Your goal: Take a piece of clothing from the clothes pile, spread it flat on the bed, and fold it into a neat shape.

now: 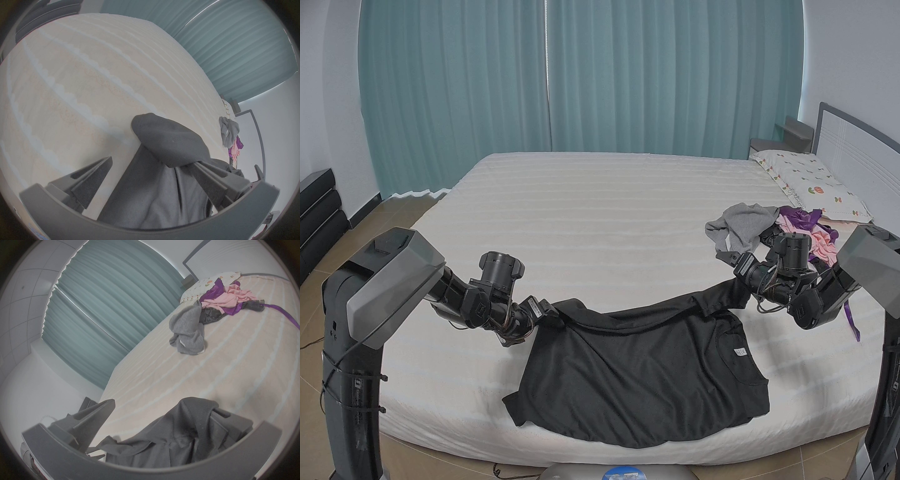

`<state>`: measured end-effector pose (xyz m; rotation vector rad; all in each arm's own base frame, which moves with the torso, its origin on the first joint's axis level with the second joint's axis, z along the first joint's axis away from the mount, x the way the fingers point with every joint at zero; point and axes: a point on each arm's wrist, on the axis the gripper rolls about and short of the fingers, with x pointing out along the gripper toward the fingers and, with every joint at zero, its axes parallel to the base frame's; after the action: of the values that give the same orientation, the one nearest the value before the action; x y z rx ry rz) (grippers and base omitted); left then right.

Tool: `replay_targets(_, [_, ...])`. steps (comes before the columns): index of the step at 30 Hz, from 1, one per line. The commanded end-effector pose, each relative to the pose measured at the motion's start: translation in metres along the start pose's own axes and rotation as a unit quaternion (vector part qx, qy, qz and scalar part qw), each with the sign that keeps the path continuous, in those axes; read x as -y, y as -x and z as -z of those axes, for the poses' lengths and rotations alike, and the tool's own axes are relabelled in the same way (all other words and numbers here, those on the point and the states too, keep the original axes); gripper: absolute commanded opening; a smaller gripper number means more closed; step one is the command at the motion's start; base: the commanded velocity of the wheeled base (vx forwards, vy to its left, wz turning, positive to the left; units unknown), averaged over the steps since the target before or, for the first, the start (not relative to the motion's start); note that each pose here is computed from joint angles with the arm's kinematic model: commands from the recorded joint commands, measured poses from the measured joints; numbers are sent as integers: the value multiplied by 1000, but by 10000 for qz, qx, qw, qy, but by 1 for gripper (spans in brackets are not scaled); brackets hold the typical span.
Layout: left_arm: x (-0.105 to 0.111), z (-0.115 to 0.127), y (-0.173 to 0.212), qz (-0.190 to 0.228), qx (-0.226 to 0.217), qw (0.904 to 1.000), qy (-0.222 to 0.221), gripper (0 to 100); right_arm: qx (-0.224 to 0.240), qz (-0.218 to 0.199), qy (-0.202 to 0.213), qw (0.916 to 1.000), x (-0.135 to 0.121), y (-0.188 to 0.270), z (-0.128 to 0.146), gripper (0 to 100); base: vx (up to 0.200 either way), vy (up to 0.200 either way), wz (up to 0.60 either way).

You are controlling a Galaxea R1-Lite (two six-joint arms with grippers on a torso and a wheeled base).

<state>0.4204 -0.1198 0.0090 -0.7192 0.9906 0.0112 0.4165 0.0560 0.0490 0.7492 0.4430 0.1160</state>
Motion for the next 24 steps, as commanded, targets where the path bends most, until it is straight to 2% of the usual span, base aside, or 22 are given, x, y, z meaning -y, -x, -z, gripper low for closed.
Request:
replay_targets(1, [-5, -6, 18, 62, 27, 9999, 116, 100, -237, -70, -5, 9997, 3, 19, -1, 100, 0, 0, 0])
replay_targets(8, [-16, -10, 24, 141, 203, 9985, 486, 100, -663, 123, 116, 9977, 14, 26, 13, 100, 0, 0, 0])
replay_targets(11, [-25, 1, 33, 246, 288, 9982, 457, 100, -1046, 447, 676, 9912, 27, 32, 26, 100, 0, 0, 0])
replay_targets(13, [-29, 10, 38, 288, 327, 9981, 440, 100, -1082, 505, 838, 9893, 31, 35, 24, 100, 0, 0, 0])
replay_targets(15, [-32, 16, 40, 266, 326, 9980, 473, 100, -1024, 480, 824, 9902, 30, 37, 20, 100, 0, 0, 0])
replay_targets(19, [-34, 23, 53, 407, 405, 9948, 836, 100, -735, 388, 674, 9943, 22, 47, 1, 100, 0, 0, 0])
replay_targets(21, [-33, 23, 56, 474, 454, 9941, 860, 100, -617, 323, 518, 9962, 18, 50, -4, 100, 0, 0, 0])
replay_targets(23, [-36, 26, 59, 461, 434, 9942, 871, 100, -498, 232, 88, 9985, 10, 56, -11, 100, 0, 0, 0])
replay_targets(24, [-37, 27, 59, 461, 434, 9942, 871, 100, -529, 245, 0, 9983, 9, 58, -10, 100, 0, 0, 0])
